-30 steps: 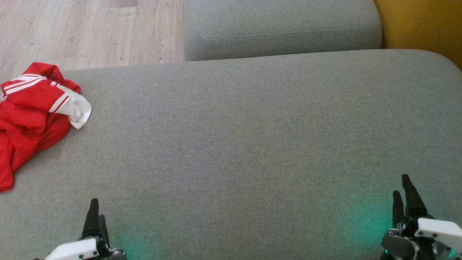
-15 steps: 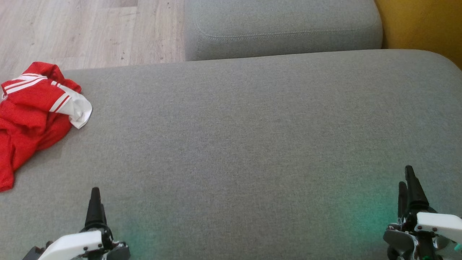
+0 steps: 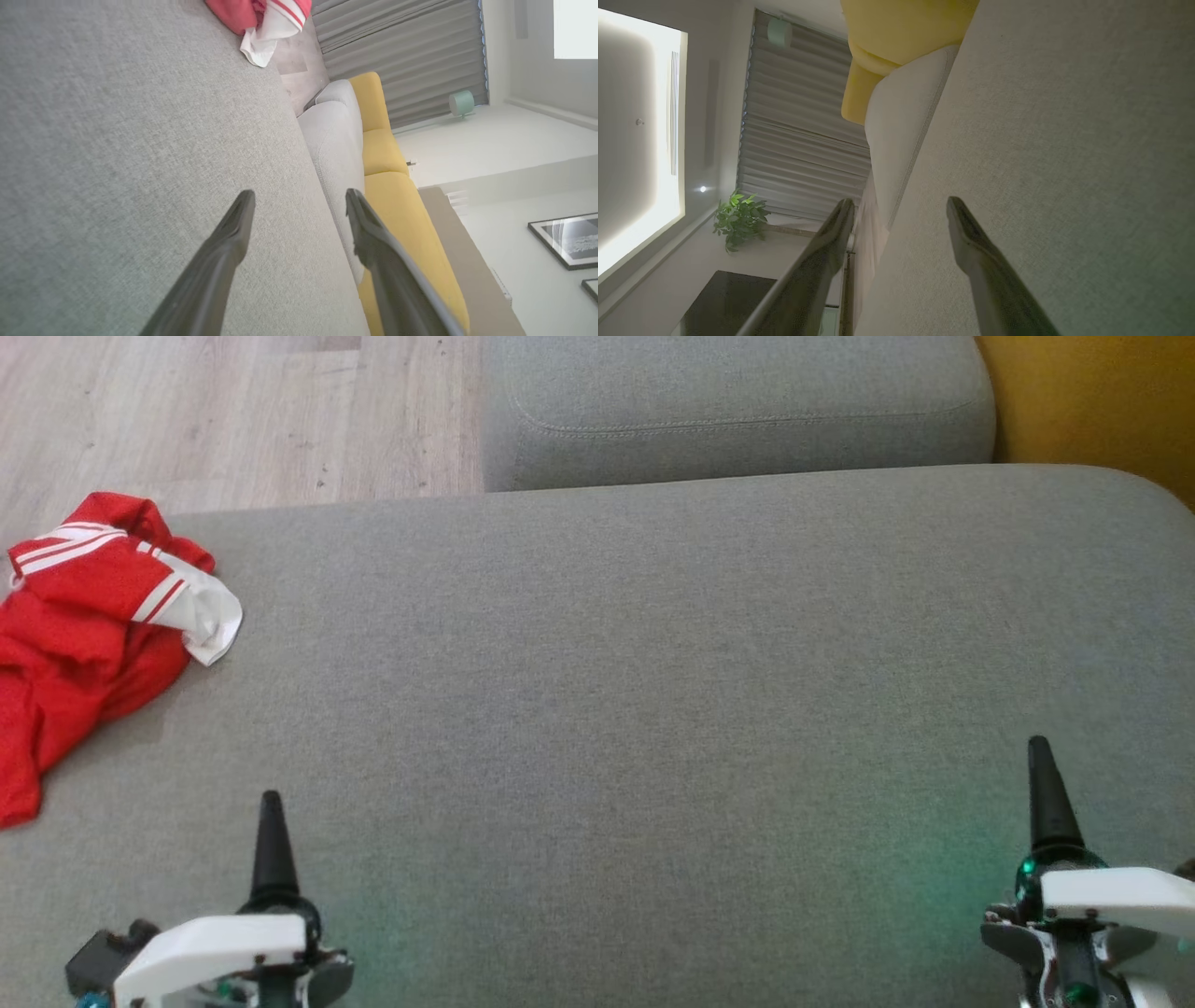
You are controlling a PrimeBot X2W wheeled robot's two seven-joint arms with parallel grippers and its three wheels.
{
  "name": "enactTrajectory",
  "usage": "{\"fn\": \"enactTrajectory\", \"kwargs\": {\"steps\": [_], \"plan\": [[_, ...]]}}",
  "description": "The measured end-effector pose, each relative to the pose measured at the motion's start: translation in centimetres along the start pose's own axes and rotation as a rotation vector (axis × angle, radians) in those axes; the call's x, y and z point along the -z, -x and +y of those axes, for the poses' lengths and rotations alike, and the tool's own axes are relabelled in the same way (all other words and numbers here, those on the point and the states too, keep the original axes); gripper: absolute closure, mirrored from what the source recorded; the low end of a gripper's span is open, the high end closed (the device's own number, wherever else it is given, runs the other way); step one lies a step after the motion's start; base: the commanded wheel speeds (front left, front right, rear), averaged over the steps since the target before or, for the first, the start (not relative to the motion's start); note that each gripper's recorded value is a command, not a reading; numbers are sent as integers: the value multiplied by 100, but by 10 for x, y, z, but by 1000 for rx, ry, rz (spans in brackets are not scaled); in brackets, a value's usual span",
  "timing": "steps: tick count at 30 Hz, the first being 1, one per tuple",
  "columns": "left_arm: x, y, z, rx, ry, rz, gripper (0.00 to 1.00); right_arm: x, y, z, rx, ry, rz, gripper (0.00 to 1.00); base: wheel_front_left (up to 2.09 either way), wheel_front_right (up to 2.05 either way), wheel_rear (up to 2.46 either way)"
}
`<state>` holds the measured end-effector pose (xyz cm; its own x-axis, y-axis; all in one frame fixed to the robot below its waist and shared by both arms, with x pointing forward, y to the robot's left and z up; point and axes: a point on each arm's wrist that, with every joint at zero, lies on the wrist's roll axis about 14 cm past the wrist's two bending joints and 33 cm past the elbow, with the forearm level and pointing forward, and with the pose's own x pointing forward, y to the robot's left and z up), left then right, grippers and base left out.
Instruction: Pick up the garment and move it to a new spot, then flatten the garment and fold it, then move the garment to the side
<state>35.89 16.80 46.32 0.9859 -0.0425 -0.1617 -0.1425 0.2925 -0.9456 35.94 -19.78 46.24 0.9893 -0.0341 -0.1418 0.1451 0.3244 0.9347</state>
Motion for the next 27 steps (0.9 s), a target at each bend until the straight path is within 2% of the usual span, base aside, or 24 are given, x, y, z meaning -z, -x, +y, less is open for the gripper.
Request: {"fn": "enactTrajectory", "kwargs": {"steps": [10,27], "plan": [[9,0,-6,15,-184,17,0,6,-1,10,-30,134,10,0,0,0,0],[16,5,-6,14,-409,13,0,18,2,16,-63,363,28,0,0,0,0]]}}
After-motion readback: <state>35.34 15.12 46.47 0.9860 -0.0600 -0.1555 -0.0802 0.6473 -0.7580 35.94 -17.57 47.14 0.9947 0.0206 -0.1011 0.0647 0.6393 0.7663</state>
